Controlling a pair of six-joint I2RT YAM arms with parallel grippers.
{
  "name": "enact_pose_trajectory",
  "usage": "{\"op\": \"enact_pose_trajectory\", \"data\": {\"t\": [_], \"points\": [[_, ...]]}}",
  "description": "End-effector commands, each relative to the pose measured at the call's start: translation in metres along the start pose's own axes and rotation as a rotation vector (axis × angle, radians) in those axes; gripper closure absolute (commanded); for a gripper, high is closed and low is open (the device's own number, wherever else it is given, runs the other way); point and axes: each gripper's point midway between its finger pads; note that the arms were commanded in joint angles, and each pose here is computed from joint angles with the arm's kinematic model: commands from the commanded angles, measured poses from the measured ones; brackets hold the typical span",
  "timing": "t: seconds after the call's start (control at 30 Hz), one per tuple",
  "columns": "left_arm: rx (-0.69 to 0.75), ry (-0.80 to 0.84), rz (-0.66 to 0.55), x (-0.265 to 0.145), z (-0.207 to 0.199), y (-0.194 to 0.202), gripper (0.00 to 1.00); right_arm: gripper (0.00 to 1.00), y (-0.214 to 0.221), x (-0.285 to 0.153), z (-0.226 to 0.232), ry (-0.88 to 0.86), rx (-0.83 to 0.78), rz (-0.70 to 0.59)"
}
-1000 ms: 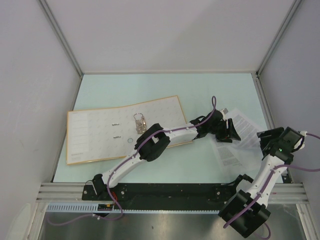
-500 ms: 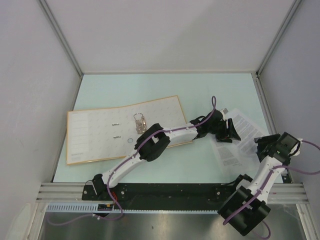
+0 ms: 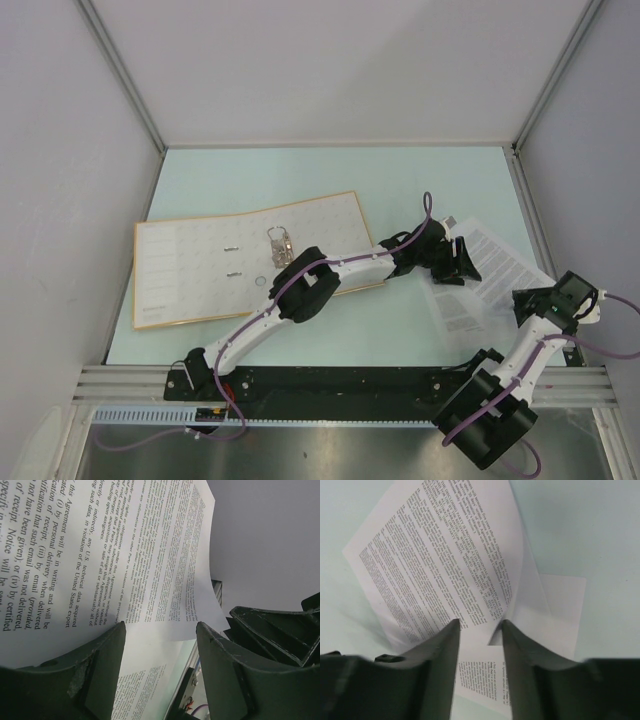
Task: Put the files into the folder
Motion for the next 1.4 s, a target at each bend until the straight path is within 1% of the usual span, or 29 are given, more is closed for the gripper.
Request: {"op": "enact_pose_trajectory", "data": {"t": [0.0,0.13,0.2,0.23,0.3,0.43,0.5,0.57,0.67,0.7,0.73,0.77,0.8,0.83,0.87,0.9,0.93,0.97,1.03,1.07,1.1,1.13,1.17,1.2,1.23,1.27,1.3,1.33,1.37], "points": [[-0.020,-0.003,0.010,0.002,0.010,-0.002,0.35,0.63,-0.008,0.000,-0.006,0.039,0.028,-0.046],[-0.019,-0.002,0.005,0.002,0.009,-0.003,0.35,0.82,-0.010,-0.001,-0.006,0.035,0.024,-0.056],[-0.020,-0.001,0.010,0.002,0.010,-0.002,0.35,0.86,-0.009,0.000,-0.005,0.030,0.023,-0.051],[-0.018,0.002,0.010,0.002,0.008,-0.001,0.35,0.93,-0.008,0.000,-0.003,0.022,0.015,-0.048],[-0.004,0.015,0.022,0.001,0.005,0.000,0.35,1.00,-0.008,0.000,-0.001,0.007,0.010,-0.039],[0.096,0.047,0.034,-0.008,-0.023,-0.004,0.34,1.00,-0.010,-0.001,0.019,-0.080,-0.031,-0.032],[0.135,0.053,0.030,-0.017,-0.034,-0.011,0.31,1.00,-0.011,-0.003,0.028,-0.117,-0.061,-0.029],[0.169,0.094,0.034,-0.032,-0.056,-0.017,0.29,1.00,-0.014,-0.008,0.046,-0.184,-0.119,-0.035],[0.234,0.150,0.043,-0.061,-0.091,-0.026,0.28,1.00,-0.019,-0.017,0.081,-0.280,-0.213,-0.058],[0.260,0.149,0.046,-0.068,-0.096,-0.027,0.28,1.00,-0.033,-0.029,0.103,-0.328,-0.254,-0.112],[0.282,0.160,0.045,-0.079,-0.108,-0.029,0.28,1.00,-0.028,-0.034,0.122,-0.370,-0.314,-0.115],[0.317,0.188,0.028,-0.100,-0.131,-0.035,0.28,1.00,-0.030,-0.041,0.135,-0.399,-0.347,-0.137],[0.355,0.170,0.025,-0.113,-0.136,-0.036,0.28,1.00,-0.044,-0.058,0.159,-0.453,-0.383,-0.198],[0.381,0.166,0.013,-0.125,-0.144,-0.038,0.28,1.00,-0.045,-0.066,0.174,-0.486,-0.416,-0.222],[0.424,0.188,-0.033,-0.157,-0.172,-0.045,0.27,1.00,-0.039,-0.073,0.191,-0.528,-0.457,-0.216],[0.439,0.154,-0.032,-0.168,-0.165,-0.045,0.27,1.00,-0.040,-0.081,0.204,-0.554,-0.470,-0.231],[0.452,0.151,-0.048,-0.182,-0.169,-0.048,0.27,1.00,-0.048,-0.100,0.226,-0.616,-0.478,-0.264],[0.470,0.154,-0.086,-0.205,-0.175,-0.058,0.27,1.00,-0.037,-0.104,0.243,-0.657,-0.502,-0.235],[0.496,0.151,-0.162,-0.256,-0.190,-0.059,0.27,1.00,-0.040,-0.130,0.279,-0.751,-0.504,-0.278],[0.500,0.126,-0.218,-0.278,-0.185,-0.072,0.27,1.00,-0.021,-0.145,0.297,-0.816,-0.538,-0.263],[0.505,0.109,-0.288,-0.312,-0.189,-0.071,0.27,1.00,-0.016,-0.148,0.314,-0.839,-0.548,-0.275],[0.498,0.092,-0.326,-0.330,-0.186,-0.074,0.27,1.00,-0.017,-0.152,0.325,-0.840,-0.543,-0.307],[0.474,0.063,-0.379,-0.353,-0.176,-0.087,0.27,1.00,-0.012,-0.171,0.345,-0.900,-0.536,-0.313],[0.446,0.025,-0.391,-0.366,-0.157,-0.085,0.27,1.00,0.006,-0.173,0.363,-0.939,-0.543,-0.283],[0.459,0.033,-0.464,-0.403,-0.165,-0.086,0.27,1.00,0.009,-0.176,0.373,-0.954,-0.531,-0.287],[0.461,0.007,-0.484,-0.420,-0.157,-0.083,0.27,1.00,0.007,-0.190,0.387,-0.989,-0.511,-0.309],[0.441,-0.038,-0.494,-0.428,-0.137,-0.080,0.27,1.00,0.019,-0.204,0.404,-1.053,-0.500,-0.322],[0.459,-0.051,-0.574,-0.459,-0.140,-0.077,0.27,1.00,0.018,-0.212,0.413,-1.073,-0.480,-0.345],[0.468,-0.099,-0.590,-0.470,-0.127,-0.073,0.27,1.00,0.018,-0.226,0.423,-1.114,-0.462,-0.361]]}}
Point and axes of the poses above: each gripper's point midway between its finger pads, its own x axis out along the fingers, its own z axis along the line the jaws close on, y = z × x, and after that the axes turned 8 degrees about -x, right-handed
